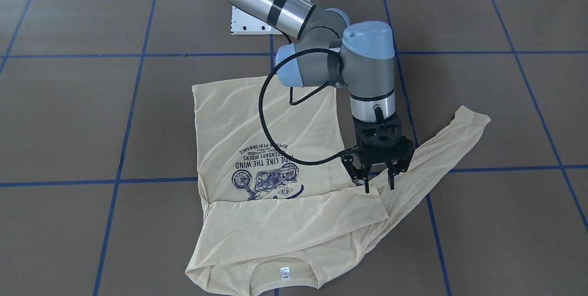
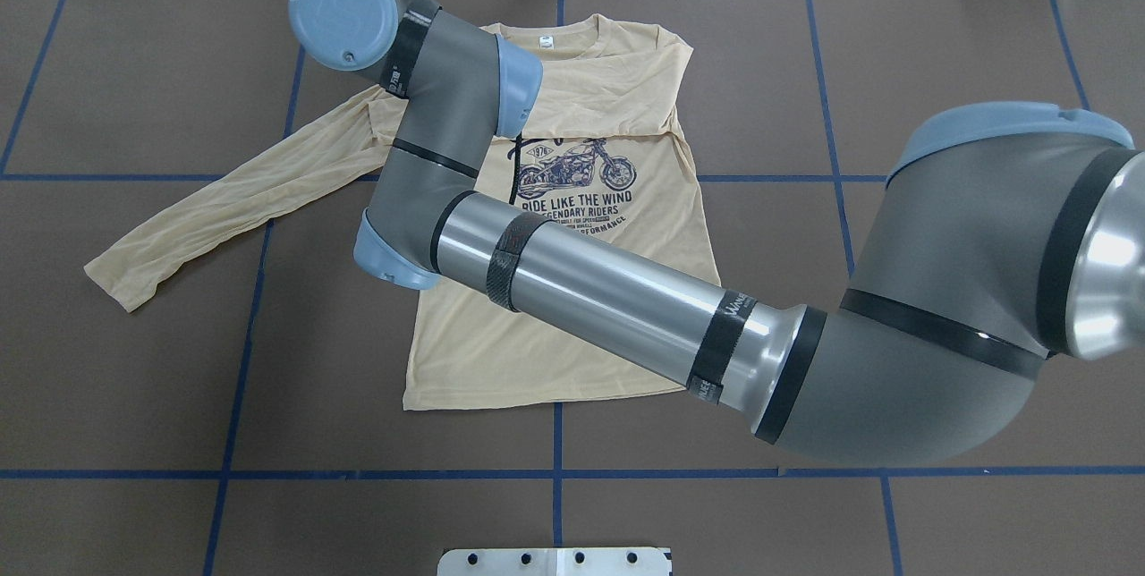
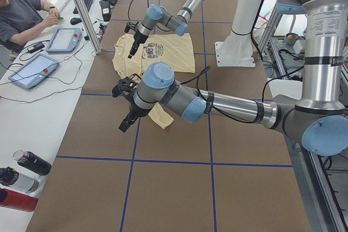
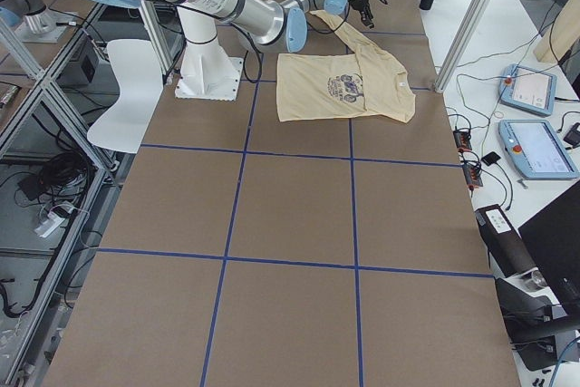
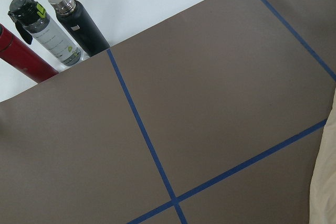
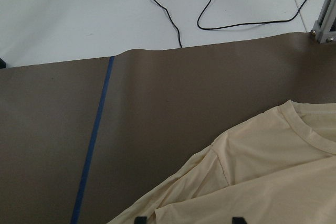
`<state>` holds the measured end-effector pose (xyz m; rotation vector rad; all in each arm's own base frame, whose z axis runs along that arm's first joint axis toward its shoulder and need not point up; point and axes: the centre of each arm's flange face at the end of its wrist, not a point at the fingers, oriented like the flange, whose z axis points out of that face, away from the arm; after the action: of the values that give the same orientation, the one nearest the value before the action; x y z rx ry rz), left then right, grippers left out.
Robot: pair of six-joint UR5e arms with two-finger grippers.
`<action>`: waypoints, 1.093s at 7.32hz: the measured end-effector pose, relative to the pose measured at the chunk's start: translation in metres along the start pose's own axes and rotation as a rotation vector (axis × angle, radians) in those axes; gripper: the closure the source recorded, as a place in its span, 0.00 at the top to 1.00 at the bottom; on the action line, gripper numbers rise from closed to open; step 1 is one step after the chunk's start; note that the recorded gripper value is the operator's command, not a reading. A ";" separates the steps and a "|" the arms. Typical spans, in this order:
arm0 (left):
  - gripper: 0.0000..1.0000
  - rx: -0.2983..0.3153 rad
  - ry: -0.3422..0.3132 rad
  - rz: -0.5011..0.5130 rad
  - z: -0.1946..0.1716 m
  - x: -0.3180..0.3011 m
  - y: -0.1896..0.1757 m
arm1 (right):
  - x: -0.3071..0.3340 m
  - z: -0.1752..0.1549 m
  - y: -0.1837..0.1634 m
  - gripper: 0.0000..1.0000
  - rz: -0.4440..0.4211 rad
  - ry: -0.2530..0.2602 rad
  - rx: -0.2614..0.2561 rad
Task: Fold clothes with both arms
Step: 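Carry the held sleeve across the shirt front toward the other sleeve, then release the sleeve and withdraw the right arm from the shirt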
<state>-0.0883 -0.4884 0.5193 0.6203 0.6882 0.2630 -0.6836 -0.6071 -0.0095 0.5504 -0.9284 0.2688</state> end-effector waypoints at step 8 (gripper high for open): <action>1.00 0.027 0.097 -0.074 0.053 0.073 0.021 | 0.229 -0.082 -0.061 1.00 -0.105 0.105 -0.272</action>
<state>0.0014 -0.4645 0.5273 0.6096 0.8074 0.2167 -0.4674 -0.6154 0.1174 0.3289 -0.8157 0.0734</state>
